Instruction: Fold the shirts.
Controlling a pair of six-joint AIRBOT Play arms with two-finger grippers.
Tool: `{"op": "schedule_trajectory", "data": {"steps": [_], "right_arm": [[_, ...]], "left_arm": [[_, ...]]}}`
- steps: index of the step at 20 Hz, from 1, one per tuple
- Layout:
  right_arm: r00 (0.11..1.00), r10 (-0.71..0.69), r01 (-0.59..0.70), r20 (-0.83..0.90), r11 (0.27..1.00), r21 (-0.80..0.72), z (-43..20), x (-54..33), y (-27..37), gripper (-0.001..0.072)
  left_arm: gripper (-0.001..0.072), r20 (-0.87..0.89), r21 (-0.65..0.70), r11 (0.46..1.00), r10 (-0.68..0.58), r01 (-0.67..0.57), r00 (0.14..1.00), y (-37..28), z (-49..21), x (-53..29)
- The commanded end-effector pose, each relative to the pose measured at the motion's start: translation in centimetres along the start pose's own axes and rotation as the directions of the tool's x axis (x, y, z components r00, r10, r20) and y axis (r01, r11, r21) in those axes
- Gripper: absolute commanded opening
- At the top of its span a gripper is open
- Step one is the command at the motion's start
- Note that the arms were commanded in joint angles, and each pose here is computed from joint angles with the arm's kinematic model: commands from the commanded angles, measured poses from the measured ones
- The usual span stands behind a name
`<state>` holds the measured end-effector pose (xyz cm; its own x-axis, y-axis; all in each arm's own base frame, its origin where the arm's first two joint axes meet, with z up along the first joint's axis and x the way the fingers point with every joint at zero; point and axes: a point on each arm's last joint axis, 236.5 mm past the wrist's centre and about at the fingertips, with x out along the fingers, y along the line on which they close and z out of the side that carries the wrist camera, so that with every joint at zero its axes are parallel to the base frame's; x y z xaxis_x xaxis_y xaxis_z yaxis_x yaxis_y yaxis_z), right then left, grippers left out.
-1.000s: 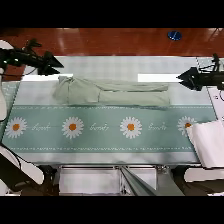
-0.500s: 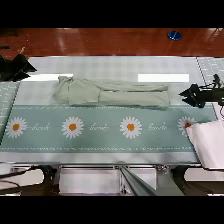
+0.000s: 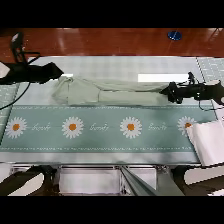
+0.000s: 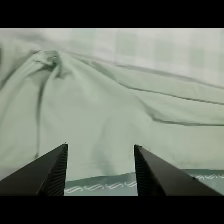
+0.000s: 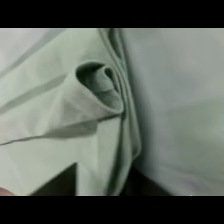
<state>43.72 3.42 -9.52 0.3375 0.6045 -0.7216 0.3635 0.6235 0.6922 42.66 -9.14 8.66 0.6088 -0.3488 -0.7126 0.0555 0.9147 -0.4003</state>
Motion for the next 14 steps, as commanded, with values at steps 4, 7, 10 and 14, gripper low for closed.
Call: {"op": "schedule_trajectory", "data": {"steps": [4,7,10,14], "right_arm": [[0.995,0.003,-0.022,-0.104,0.983,-0.184,-2.1,-3.0,4.6,0.002],[0.982,-0.182,0.157,-0.047,0.931,-0.329,-4.3,-8.6,3.9,0.002],[0.982,-0.161,0.188,0.1,0.891,-0.414,-8.5,-13.8,6.8,0.002],[0.976,-0.033,0.13,0.216,0.882,-0.453,-15.9,-18.0,10.0,0.002]], "left_arm": [[0.0117,-0.011,0.09,0.992,-0.089,0.089,0.996,-5.5,-1.6,2.7],[0.0017,-0.057,0.065,0.985,-0.155,0.159,0.986,-8.3,-3.3,4.0],[0.0017,-0.174,0.049,0.969,-0.229,0.241,0.958,-12.5,-7.3,6.8],[0.0017,-0.38,0.156,0.92,-0.279,0.358,0.882,-20.8,-14.7,11.6]]}}
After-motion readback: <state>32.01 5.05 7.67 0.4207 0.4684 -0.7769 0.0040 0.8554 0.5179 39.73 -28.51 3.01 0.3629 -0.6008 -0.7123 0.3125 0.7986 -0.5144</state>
